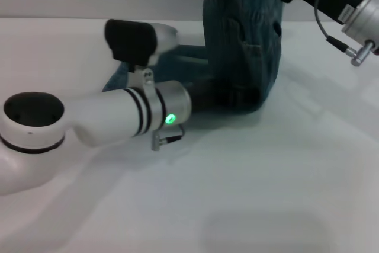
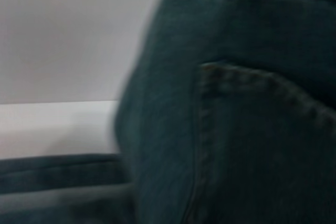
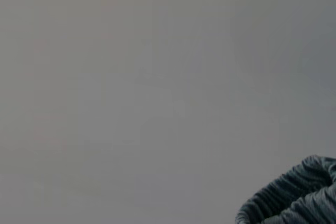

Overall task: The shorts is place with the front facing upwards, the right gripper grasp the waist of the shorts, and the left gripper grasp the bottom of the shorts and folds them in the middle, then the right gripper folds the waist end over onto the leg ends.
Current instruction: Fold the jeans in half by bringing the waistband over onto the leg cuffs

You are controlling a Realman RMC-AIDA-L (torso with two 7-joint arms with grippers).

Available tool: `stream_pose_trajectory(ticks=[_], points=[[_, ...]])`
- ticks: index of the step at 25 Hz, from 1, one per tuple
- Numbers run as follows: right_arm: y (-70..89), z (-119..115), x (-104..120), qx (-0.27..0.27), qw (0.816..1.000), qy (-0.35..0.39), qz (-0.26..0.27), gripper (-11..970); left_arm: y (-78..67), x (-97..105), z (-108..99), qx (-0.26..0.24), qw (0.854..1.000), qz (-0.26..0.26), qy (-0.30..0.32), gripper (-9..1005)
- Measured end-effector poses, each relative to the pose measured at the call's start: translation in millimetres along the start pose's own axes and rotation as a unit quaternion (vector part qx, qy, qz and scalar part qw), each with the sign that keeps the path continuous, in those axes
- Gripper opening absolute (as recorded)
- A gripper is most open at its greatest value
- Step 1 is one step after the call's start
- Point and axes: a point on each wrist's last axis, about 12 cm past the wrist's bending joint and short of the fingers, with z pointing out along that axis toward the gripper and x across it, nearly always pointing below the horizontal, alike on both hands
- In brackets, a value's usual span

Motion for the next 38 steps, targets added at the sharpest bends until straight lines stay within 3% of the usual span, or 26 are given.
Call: stream_pose_trajectory(ticks=[8, 14, 25, 32, 37, 38], points=[[-2.6, 8.8, 7.4, 0.014, 1.000, 0.019, 0.004, 71, -27.1, -0.1, 9.8, 0.040, 0.999, 0.025, 0.014, 754], [-5.5, 10.0, 13.1, 0.019, 0.999, 0.027, 0.009, 70, -27.9, 3.6, 9.6, 0.041, 0.999, 0.024, 0.018, 754], [-8.0, 6.5, 19.5, 0.017, 0.999, 0.031, 0.018, 69, 18.1, 4.5, -15.3, -0.026, 0.999, -0.021, -0.017, 754], [-9.6, 4.6, 20.8, 0.019, 0.999, 0.033, 0.020, 69, 27.1, 10.0, -21.4, -0.041, 0.999, -0.024, -0.016, 755], [-12.1, 0.4, 21.3, 0.023, 0.999, 0.029, 0.024, 69, 48.4, 12.5, -34.8, -0.083, 0.996, -0.033, -0.030, 755], [-13.1, -0.9, 21.6, 0.025, 0.999, 0.028, 0.024, 69, 58.1, 12.4, -42.0, -0.100, 0.993, -0.039, -0.039, 755]])
